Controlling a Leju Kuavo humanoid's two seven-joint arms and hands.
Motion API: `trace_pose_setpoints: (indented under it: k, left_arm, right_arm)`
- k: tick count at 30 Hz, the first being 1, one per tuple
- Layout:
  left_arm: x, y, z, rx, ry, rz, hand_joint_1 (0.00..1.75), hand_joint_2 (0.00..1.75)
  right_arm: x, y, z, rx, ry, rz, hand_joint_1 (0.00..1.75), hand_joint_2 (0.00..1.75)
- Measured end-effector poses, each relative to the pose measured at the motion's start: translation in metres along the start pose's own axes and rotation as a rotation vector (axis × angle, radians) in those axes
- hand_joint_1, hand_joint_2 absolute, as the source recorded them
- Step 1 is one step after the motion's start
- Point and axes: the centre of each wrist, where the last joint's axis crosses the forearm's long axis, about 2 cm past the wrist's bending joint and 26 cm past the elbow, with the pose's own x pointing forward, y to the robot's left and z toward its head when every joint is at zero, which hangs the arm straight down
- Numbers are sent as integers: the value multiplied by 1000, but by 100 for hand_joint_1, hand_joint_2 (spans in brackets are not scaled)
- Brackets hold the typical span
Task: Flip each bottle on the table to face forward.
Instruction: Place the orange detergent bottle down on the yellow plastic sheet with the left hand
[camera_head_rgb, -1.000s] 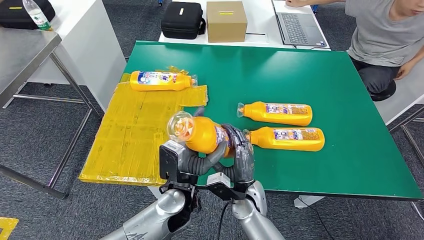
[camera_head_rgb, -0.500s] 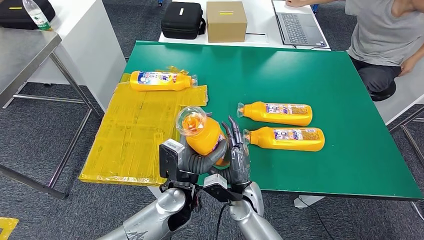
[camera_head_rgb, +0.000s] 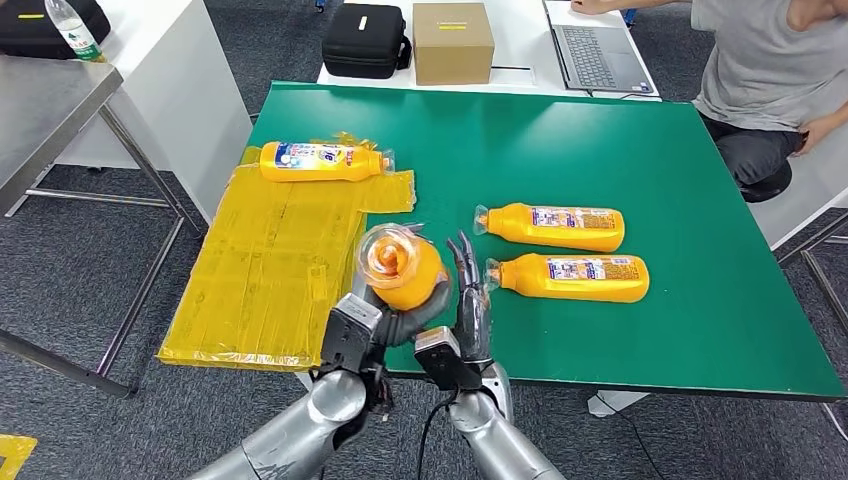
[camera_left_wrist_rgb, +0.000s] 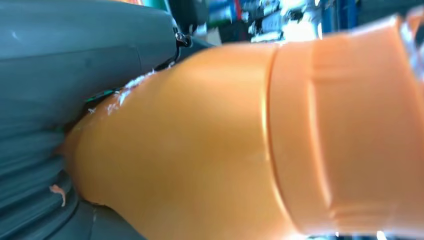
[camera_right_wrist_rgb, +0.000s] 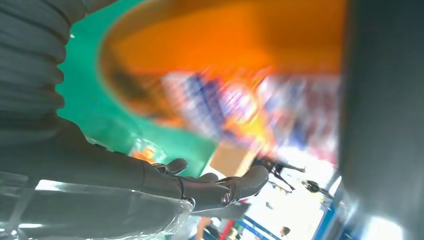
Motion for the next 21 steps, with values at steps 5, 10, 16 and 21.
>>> trace_pose_setpoints:
  k: [5, 10, 16, 21]
  left_arm:
    - [-18, 19, 2, 28, 40, -87, 175, 175]
    - [-29, 40, 2, -65, -101, -333, 175, 175]
    - [-38, 69, 0, -121, -181, -588, 175, 175]
    - [-42, 89, -1, -115, -184, -714, 175, 175]
  right_arm:
    - [-6, -2, 5, 15, 30, -9, 0, 175]
    - [-13, -4, 11, 22, 70, -16, 0, 175]
    - [-23, -5, 18, 17, 154, -39, 0, 175]
    - [-28, -5, 21, 31, 185, -36, 0, 175]
